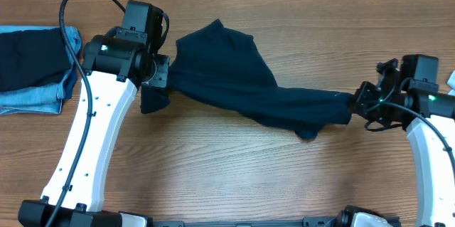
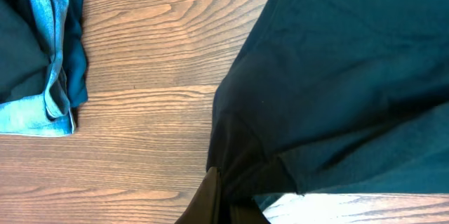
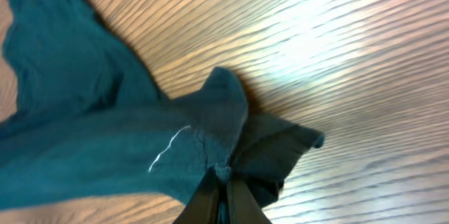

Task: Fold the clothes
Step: 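Lift the shirt with both grippers and lay it flat across the table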

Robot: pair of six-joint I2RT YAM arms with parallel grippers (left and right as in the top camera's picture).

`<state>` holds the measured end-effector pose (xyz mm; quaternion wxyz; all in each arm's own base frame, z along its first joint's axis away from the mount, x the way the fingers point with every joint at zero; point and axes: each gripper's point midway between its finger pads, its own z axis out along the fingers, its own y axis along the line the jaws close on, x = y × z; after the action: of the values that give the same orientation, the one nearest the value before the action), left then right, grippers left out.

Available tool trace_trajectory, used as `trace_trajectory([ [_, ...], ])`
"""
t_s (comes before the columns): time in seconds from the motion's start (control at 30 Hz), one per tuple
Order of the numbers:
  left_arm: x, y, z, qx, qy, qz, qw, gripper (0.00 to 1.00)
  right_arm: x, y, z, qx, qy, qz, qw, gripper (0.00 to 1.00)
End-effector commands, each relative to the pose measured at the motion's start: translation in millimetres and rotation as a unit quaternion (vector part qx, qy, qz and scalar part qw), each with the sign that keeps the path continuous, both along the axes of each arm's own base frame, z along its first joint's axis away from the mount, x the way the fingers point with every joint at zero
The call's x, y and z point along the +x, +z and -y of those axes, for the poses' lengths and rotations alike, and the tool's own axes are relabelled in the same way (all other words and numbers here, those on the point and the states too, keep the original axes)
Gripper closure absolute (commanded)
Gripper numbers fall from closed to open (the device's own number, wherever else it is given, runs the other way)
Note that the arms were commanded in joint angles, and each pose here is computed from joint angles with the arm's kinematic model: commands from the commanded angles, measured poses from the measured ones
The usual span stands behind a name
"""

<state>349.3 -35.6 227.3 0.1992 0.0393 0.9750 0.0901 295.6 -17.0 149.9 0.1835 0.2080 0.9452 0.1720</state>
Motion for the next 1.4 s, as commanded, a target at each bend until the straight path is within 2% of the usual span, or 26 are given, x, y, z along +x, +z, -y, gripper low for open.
trace_trajectory([
  [0.0, 6, 13, -8, 0.02, 0.002, 0.022, 1.0, 0.96, 18, 26, 3, 0.021, 0.023, 0.075, 0.997, 0.96],
  [0.07, 7, 14, -8, 0.02, 0.003, 0.025, 0.999, 0.96, 28, 51, -13, 0.067, 0.078, 0.147, 0.984, 0.96],
  [0.13, 10, 15, -7, 0.015, 0.008, 0.032, 0.999, 0.96, 35, 73, -20, 0.088, 0.098, 0.198, 0.971, 0.96],
  [0.2, 11, 16, -7, 0.012, 0.011, 0.036, 0.999, 0.96, 40, 84, -20, 0.079, 0.105, 0.227, 0.965, 0.96],
  [0.33, 13, 16, -7, 0.012, 0.011, 0.039, 0.999, 0.96, 49, 90, -1, 0.033, 0.061, 0.238, 0.969, 0.96],
  [0.47, 29, 29, -5, -0.011, 0.031, 0.082, 0.996, 0.96, 54, 101, 3, 0.032, 0.051, 0.253, 0.966, 0.96],
  [0.67, 72, 64, 5, -0.043, 0.027, 0.192, 0.98, 0.96, 65, 115, 7, 0.023, 0.048, 0.284, 0.957, 0.96],
  [0.8, 91, 84, 22, -0.086, 0.005, 0.244, 0.966, 0.96, 77, 120, 11, 0.039, 0.025, 0.294, 0.955, 0.96],
  [1.0, 117, 123, 33, -0.116, -0.008, 0.332, 0.936, 0.96, 104, 127, 21, 0.083, -0.029, 0.313, 0.946, 0.96],
  [1.2, 143, 176, 36, -0.139, -0.01, 0.442, 0.886, 0.96, 145, 148, 19, 0.147, -0.008, 0.382, 0.913, 0.96],
  [1.37, 157, 212, 18, -0.164, 0.016, 0.51, 0.844, 0.96, 172, 166, 25, 0.168, -0.002, 0.42, 0.892, 0.96],
])
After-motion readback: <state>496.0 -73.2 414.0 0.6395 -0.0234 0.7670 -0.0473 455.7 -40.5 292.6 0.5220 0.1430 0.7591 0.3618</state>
